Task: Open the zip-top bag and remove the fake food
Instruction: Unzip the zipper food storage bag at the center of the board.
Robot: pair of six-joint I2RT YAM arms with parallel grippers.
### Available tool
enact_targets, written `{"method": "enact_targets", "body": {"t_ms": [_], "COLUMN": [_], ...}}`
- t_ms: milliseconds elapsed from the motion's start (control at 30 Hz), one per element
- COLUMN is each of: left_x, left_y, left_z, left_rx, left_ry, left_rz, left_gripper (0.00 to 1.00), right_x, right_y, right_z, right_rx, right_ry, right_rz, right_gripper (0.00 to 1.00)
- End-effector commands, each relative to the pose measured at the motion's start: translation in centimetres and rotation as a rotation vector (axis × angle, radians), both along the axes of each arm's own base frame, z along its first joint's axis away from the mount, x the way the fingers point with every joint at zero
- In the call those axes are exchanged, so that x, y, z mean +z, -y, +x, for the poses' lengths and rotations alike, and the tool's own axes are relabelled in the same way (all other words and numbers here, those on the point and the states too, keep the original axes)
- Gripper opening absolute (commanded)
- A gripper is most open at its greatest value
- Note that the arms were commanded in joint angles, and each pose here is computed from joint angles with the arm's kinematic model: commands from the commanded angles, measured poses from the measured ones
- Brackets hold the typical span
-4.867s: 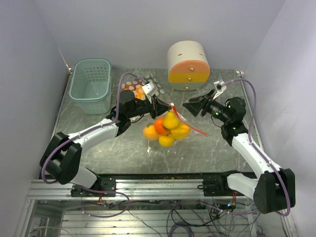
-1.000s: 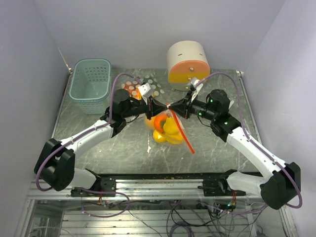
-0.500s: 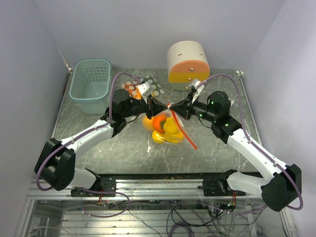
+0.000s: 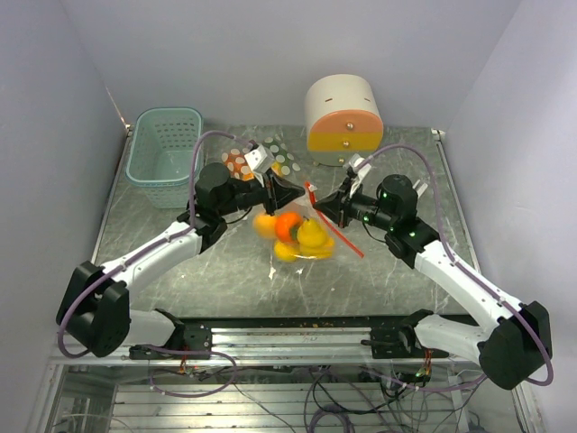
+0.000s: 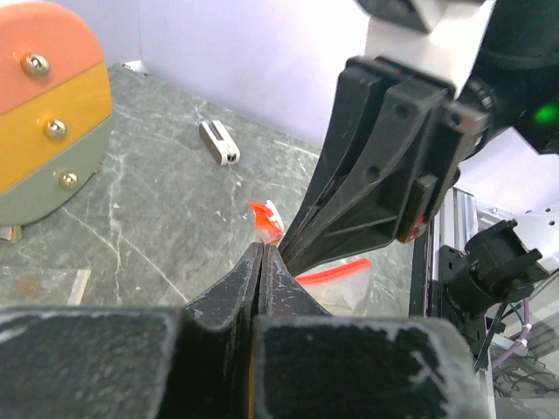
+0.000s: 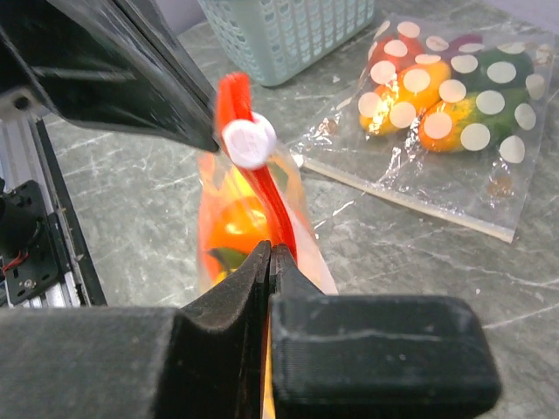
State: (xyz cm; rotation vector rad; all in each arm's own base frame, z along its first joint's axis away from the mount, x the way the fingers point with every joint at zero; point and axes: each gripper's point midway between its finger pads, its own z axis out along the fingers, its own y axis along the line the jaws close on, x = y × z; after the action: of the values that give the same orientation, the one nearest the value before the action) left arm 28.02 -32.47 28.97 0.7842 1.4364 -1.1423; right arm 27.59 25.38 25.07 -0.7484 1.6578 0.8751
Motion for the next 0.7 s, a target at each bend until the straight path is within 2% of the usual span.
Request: {"method": "enact_targets", "body": {"t_ms": [0,100,133,233,333,500,667], "left_x": [5.9,5.9,5.7,4.9,4.1,3.7,3.7], "left_y": [-0.9,-0.9,-0.9,-0.6,-0.3,0.0,-0.1], "left_z": [-0.3,-0.5,-0.5,-0.6,-1.2,-1.8,-2.3], "left_rx": [0.024,0.019,0.015,-0.008,-0.053,-0.096,-0.116], "left_ry": [0.130,0.135,0.135,0.128,0.129,0.144,0.162], "left_rz": [-0.101,-0.091,-0.085,-0.072,-0.075,-0.066,-0.054], "left_gripper": [0.07,0.07,0.07,0.07,0.07,0.07,0.07], "right_x": [-0.6,0.0,0.6,3.3,5.9,8.8,9.0], "right_y": [0.5,1.2,1.1,0.9,0.5,0.1,-0.1], "right_z": [0.1,0.4,0.2,-0.3,-0.9,-2.0,-2.0], "right_rx": [-0.020,-0.036,-0.026,0.003,0.059,0.214,0.294], "right_ry": [0.006,0.015,0.026,0.078,0.121,0.160,0.142], "right_rz": [-0.018,0.000,0.013,0.060,0.101,0.202,0.240], "right_gripper": [0.00,0.00,0.05,0.32,0.47,0.52,0.53]}}
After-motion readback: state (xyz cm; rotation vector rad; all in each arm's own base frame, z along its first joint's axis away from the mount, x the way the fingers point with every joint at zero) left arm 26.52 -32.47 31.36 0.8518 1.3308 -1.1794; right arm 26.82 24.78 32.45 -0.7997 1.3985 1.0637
